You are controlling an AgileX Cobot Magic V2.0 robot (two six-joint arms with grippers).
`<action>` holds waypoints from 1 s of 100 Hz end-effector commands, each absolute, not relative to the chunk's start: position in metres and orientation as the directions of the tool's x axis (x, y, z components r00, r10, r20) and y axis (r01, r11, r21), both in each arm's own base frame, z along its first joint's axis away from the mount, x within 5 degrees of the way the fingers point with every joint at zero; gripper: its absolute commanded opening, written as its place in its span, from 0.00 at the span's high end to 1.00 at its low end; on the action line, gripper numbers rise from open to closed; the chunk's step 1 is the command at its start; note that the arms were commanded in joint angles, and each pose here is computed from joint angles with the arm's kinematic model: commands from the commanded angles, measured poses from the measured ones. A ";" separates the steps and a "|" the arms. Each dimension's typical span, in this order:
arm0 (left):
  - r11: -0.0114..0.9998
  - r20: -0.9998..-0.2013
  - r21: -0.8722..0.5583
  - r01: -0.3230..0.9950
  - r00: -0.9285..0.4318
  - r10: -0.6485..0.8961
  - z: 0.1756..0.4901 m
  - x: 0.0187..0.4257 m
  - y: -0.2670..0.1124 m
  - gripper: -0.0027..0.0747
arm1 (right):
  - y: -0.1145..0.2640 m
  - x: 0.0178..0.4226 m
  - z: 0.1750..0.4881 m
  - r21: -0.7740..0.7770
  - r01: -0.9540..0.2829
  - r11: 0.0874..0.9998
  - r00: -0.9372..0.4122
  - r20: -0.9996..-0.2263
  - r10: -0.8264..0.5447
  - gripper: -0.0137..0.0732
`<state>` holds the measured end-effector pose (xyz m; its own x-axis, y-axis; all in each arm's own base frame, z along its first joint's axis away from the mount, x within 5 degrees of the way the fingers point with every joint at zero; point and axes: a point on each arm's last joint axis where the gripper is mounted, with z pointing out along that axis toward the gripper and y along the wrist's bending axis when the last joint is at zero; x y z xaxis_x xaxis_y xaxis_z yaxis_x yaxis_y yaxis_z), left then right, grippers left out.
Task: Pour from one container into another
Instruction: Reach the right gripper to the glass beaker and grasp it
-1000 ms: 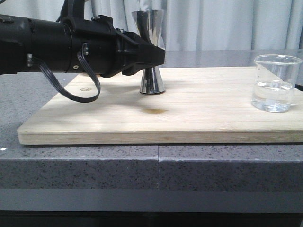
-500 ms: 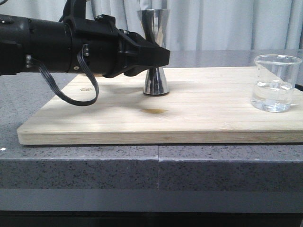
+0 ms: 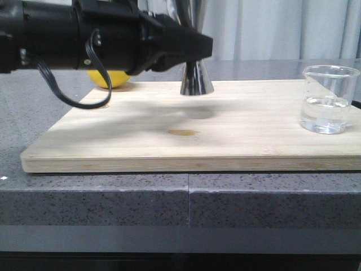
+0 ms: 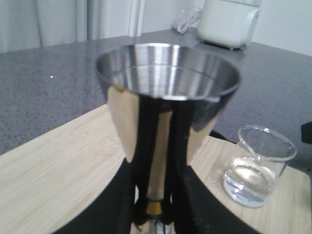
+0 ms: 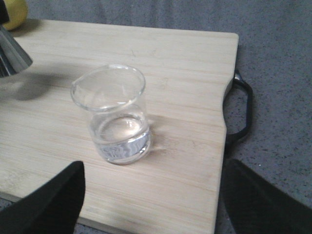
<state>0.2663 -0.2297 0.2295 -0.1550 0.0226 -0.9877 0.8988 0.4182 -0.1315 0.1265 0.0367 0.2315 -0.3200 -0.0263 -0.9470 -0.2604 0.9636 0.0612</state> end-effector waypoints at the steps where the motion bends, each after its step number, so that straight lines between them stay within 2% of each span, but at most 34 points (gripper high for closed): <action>1: 0.367 -0.989 -0.127 0.922 -0.090 -0.115 0.267 0.260 -0.229 0.99 | 0.042 0.137 0.244 0.033 -0.295 0.955 -0.210 -0.977 -0.031 0.24; 35: 0.319 -0.990 -0.133 0.939 -0.111 -0.086 0.265 0.255 -0.231 0.99 | 0.053 0.161 0.234 0.016 -0.345 0.938 -0.174 -0.984 -0.047 0.24; 100: 0.313 -0.991 -0.127 0.941 -0.107 -0.078 0.264 0.254 -0.231 0.99 | 0.067 0.187 0.217 0.028 -0.405 0.914 -0.108 -0.994 -0.018 0.24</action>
